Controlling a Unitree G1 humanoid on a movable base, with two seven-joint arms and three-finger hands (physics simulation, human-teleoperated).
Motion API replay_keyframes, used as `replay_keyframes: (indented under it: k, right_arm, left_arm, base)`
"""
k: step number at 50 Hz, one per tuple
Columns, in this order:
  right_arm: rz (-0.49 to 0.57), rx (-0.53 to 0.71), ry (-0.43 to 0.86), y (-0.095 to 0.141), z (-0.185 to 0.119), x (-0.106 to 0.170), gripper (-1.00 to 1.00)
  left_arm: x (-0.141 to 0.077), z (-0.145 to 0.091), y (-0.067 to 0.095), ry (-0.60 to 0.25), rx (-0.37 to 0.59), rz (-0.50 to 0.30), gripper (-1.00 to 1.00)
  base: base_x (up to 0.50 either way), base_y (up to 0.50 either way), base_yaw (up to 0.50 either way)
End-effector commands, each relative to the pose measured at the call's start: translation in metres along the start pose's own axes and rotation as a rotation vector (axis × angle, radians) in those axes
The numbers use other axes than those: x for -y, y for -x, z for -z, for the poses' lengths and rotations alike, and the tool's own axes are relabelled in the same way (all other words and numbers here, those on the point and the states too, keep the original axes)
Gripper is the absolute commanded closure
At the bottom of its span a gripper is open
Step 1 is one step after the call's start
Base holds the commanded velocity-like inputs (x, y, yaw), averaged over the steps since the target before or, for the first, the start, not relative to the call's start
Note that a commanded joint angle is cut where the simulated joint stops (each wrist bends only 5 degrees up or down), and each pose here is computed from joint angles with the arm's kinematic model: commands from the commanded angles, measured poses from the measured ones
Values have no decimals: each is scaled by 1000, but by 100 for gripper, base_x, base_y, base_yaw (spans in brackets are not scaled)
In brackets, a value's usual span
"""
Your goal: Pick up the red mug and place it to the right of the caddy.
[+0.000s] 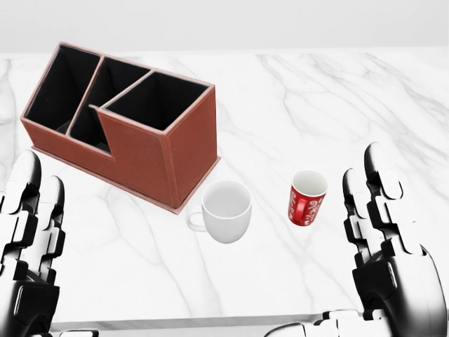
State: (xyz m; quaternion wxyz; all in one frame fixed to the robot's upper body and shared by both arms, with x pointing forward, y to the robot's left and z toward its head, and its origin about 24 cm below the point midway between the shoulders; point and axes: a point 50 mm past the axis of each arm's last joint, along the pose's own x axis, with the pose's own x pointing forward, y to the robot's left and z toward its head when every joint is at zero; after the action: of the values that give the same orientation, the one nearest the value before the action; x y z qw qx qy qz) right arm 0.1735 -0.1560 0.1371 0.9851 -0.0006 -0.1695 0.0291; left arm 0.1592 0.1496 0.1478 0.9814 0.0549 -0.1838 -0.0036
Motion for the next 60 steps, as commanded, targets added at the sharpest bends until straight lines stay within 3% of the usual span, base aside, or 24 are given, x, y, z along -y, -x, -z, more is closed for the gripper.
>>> replay_keyframes:
  k: [1,38,39,41,45,49,55,60]
  right_arm:
    - [-4,1,-4,1,-1,0,-100]
    - [-12,-12,-8,1,2,-1,-100]
    - [35,318,49,-2,-70,33,-100]
    - [41,448,22,2,-99,41,-100]
    - [80,504,-74,-1,-119,55,-100]
    - [47,462,-112,-6,-123,52,-100]
    - [36,431,-291,-13,-148,59,-100]
    - [15,489,-265,-13,-165,60,-100]
  left_arm:
    - [0,-1,1,0,3,1,-100]
    - [-1,-2,2,-2,1,0,-100]
    - [-3,1,1,15,-7,-2,-100]
    - [-3,1,1,16,-7,0,-100]
    - [-5,0,2,12,-5,-4,-100]
    - [-11,-8,5,9,22,-21,-100]
    - [-18,-16,8,1,46,-41,-100]
    - [-18,-16,8,0,46,-40,-100]
  base:
    - [50,0,0]
    - [50,0,0]
    - [0,0,0]
    - [0,0,0]
    - [0,0,0]
    - [0,0,0]
    - [0,0,0]
    - [0,0,0]
